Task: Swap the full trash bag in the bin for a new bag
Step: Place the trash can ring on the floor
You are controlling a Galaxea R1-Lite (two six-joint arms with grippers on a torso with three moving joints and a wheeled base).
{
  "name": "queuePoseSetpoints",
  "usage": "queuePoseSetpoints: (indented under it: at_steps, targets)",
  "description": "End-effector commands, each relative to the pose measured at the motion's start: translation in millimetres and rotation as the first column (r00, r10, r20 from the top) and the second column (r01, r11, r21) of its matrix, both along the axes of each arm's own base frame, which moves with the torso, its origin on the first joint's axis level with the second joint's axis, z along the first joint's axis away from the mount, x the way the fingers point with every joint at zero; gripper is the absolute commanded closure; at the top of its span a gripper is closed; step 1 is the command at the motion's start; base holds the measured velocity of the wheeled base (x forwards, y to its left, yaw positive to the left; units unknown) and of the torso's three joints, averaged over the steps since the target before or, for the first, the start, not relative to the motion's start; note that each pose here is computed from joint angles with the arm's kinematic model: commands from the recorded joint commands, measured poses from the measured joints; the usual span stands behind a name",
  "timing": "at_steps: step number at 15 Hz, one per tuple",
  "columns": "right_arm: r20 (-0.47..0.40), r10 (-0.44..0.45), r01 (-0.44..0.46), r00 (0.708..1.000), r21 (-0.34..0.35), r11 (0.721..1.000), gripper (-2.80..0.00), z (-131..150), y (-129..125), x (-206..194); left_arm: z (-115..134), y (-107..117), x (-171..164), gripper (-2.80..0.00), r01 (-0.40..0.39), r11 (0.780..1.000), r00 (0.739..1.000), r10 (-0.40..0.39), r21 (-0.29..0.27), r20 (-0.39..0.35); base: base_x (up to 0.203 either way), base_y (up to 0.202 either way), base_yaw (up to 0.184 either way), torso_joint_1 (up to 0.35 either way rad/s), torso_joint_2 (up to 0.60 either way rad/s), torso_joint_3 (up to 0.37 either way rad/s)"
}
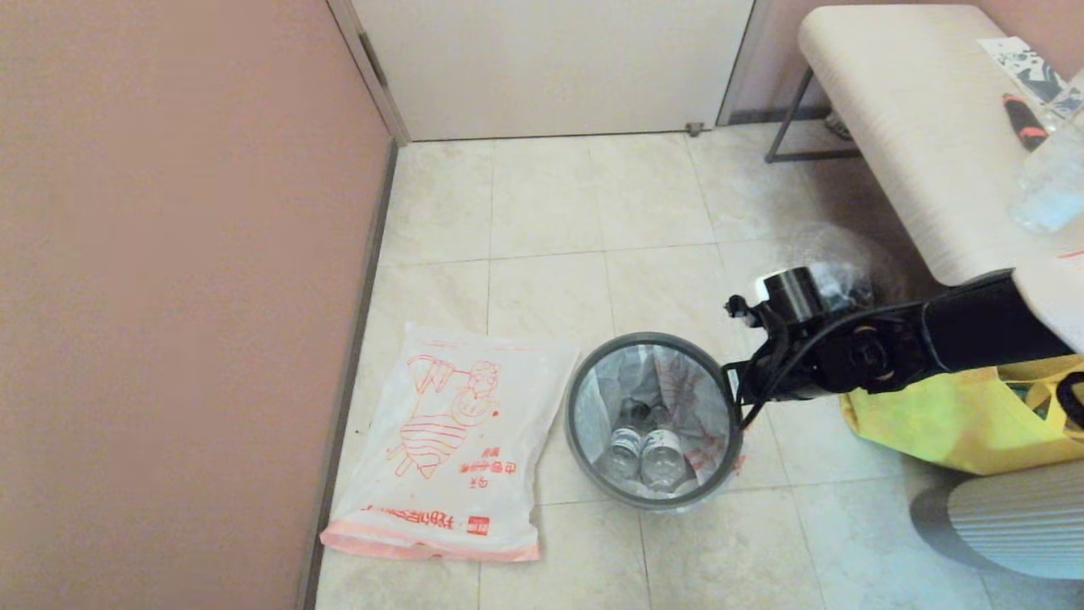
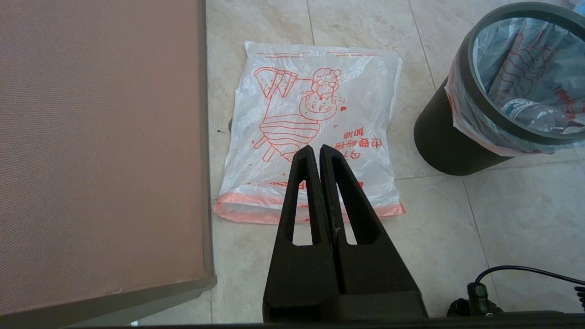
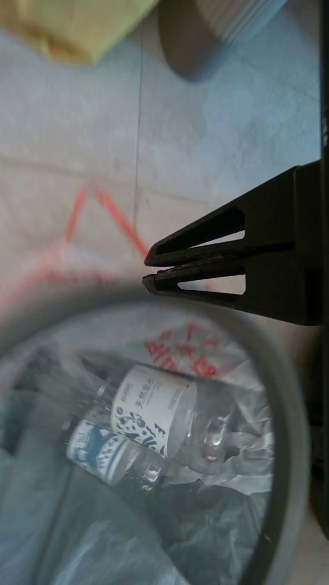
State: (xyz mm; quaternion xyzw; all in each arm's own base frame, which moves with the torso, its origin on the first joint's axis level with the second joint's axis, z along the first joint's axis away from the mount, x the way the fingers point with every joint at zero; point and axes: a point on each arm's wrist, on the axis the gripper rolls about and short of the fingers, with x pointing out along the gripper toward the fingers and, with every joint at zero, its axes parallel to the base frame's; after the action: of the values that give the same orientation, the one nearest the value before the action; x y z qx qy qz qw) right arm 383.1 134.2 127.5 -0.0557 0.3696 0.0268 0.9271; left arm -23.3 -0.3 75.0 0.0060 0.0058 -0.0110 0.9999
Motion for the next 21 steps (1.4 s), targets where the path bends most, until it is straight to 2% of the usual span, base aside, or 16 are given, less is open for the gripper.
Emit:
queuePoseSetpoints:
  at_steps: [1,2,3,9,10,15,21]
  targets:
    - [-0.039,0.006,-0.006,0.999,-0.017,1.0,0.0,-21,7,8,0,0,0,0.0,0.0,1.0,1.0,0.0,0.0,-0.002,0.0,0.0,0.0,0.0,0.0,0.0]
    - [-0.03,0.003,-0.004,1.0,-0.014,1.0,0.0,-18,6,9,0,0,0,0.0,0.0,1.0,1.0,0.0,0.0,-0.001,0.0,0.0,0.0,0.0,0.0,0.0]
    - [-0.021,0.0,-0.001,1.0,-0.01,1.0,-2.8,-14,5,9,0,0,0,0.0,0.001,1.0,1.0,-0.001,0.0,-0.002,0.0,0.0,0.0,0.0,0.0,0.0]
    - [-0.038,-0.007,0.006,0.999,-0.02,1.0,-2.8,-24,5,13,0,0,0,0.0,0.0,1.0,1.0,0.0,0.0,-0.001,0.0,0.0,0.0,0.0,0.0,0.0]
    - [-0.036,-0.01,0.01,0.999,-0.02,1.0,0.0,-26,4,14,0,0,0,0.0,0.0,1.0,1.0,0.0,0.0,-0.001,0.0,0.0,0.0,0.0,0.0,0.0]
    - [-0.012,-0.019,0.019,1.0,-0.011,1.0,0.0,-24,1,20,0,0,0,0.0,0.0,1.0,1.0,0.0,0.0,-0.002,0.0,0.0,0.0,0.0,0.0,0.0]
    - [0.019,-0.015,0.015,1.0,-0.014,1.0,0.0,8,2,3,0,0,0,0.0,0.0,1.0,1.0,0.0,0.0,-0.002,0.0,0.0,0.0,0.0,0.0,0.0]
